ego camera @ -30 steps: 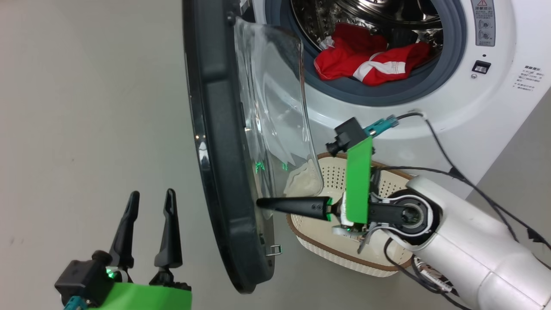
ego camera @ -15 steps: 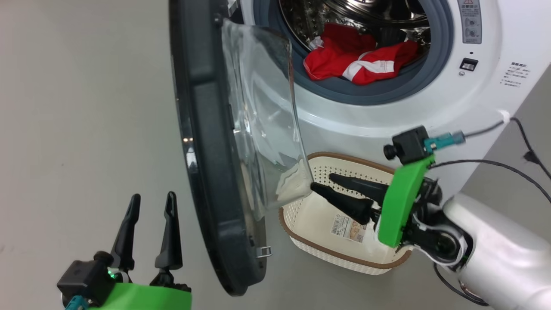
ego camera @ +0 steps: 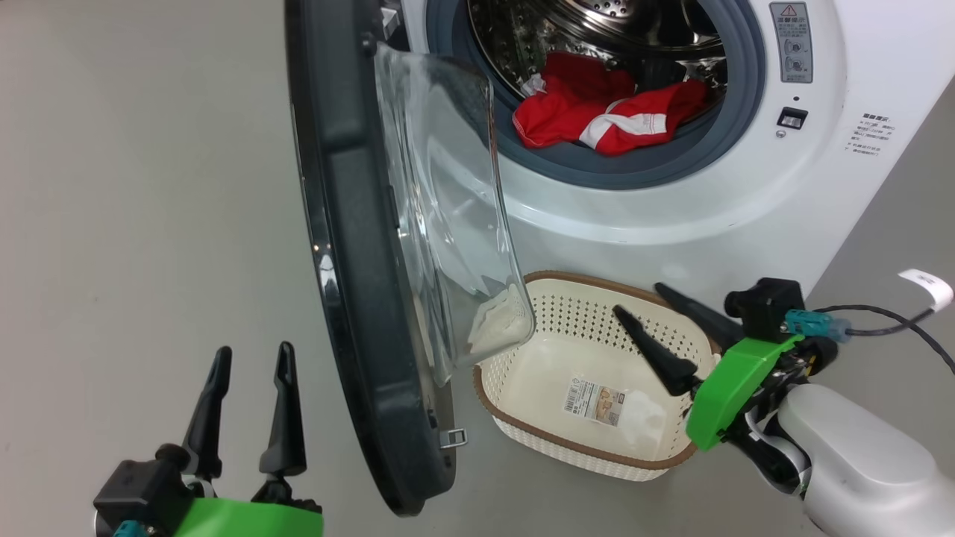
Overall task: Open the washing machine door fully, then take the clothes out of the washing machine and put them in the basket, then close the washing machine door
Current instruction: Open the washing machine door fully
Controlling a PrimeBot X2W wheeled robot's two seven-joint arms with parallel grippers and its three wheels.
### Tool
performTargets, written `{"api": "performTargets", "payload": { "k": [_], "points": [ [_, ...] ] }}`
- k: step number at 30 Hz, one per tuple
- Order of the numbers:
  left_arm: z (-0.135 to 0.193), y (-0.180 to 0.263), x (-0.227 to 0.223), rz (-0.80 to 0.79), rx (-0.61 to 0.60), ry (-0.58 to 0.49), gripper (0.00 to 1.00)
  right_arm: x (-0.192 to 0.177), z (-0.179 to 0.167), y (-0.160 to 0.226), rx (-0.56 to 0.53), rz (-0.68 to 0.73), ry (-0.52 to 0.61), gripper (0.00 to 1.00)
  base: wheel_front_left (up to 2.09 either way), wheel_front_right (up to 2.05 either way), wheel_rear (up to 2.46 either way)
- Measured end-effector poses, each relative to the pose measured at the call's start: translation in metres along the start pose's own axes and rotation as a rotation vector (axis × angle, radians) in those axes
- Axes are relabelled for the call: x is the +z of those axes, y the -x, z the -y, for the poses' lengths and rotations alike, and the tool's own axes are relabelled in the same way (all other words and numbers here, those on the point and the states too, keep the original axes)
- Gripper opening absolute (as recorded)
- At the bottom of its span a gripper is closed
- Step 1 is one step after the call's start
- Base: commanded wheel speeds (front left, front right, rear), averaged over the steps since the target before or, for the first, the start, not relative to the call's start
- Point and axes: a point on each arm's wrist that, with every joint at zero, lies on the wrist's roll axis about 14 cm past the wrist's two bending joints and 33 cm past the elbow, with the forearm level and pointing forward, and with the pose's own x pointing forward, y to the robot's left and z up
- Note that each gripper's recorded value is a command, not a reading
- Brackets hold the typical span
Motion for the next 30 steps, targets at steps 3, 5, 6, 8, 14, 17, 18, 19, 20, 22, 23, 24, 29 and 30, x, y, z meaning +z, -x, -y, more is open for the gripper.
{"api": "performTargets", "payload": {
  "k": [3,5,6,8,14,17,18,19,20,22,23,24,29,30],
  "points": [
    [-0.001,0.0,0.0,0.0,0.002,-0.003,1.0,0.001,0.019,0.002,-0.068,0.028,0.06,1.0,0.0,0.0,0.0],
    [-0.001,0.0,0.0,0.0,0.002,-0.003,1.0,0.005,0.029,0.005,-0.11,0.051,0.088,1.0,0.0,0.0,0.0],
    [-0.001,0.001,-0.001,-0.002,0.003,-0.003,1.0,0.009,0.032,0.006,-0.127,0.071,0.096,1.0,0.0,0.0,0.0],
    [-0.003,0.004,-0.004,-0.013,0.009,-0.004,1.0,0.02,0.034,0.009,-0.156,0.127,0.109,1.0,0.0,0.0,0.0],
    [-0.004,0.005,-0.004,-0.014,0.01,-0.006,1.0,0.028,0.029,0.029,-0.221,0.229,0.177,1.0,0.0,0.0,0.0],
    [-0.004,0.006,-0.004,-0.013,0.011,-0.013,1.0,0.026,0.025,0.039,-0.252,0.256,0.173,1.0,0.0,0.0,0.0],
    [-0.005,0.006,-0.004,-0.014,0.012,-0.013,1.0,0.026,0.024,0.042,-0.258,0.264,0.172,1.0,0.0,0.0,0.0],
    [-0.004,0.006,-0.004,-0.015,0.012,-0.013,1.0,0.027,0.024,0.044,-0.267,0.273,0.17,1.0,0.0,0.0,0.0],
    [-0.005,0.006,-0.004,-0.016,0.012,-0.014,1.0,0.027,0.024,0.047,-0.274,0.278,0.174,1.0,0.0,0.0,0.0],
    [-0.004,0.006,-0.006,-0.02,0.011,-0.014,1.0,0.026,0.025,0.052,-0.292,0.288,0.158,1.0,0.0,0.0,0.0],
    [-0.004,0.006,-0.006,-0.022,0.011,-0.015,1.0,0.024,0.025,0.053,-0.295,0.287,0.15,1.0,0.0,0.0,0.0],
    [-0.004,0.007,-0.007,-0.025,0.012,-0.016,1.0,0.022,0.024,0.055,-0.296,0.285,0.145,1.0,0.0,0.0,0.0],
    [-0.004,0.007,-0.01,-0.035,0.016,-0.018,1.0,0.016,0.029,0.064,-0.323,0.278,0.139,1.0,0.0,0.0,0.0],
    [-0.004,0.007,-0.01,-0.035,0.017,-0.018,1.0,0.016,0.029,0.066,-0.328,0.28,0.139,1.0,0.0,0.0,0.0]
  ]
}}
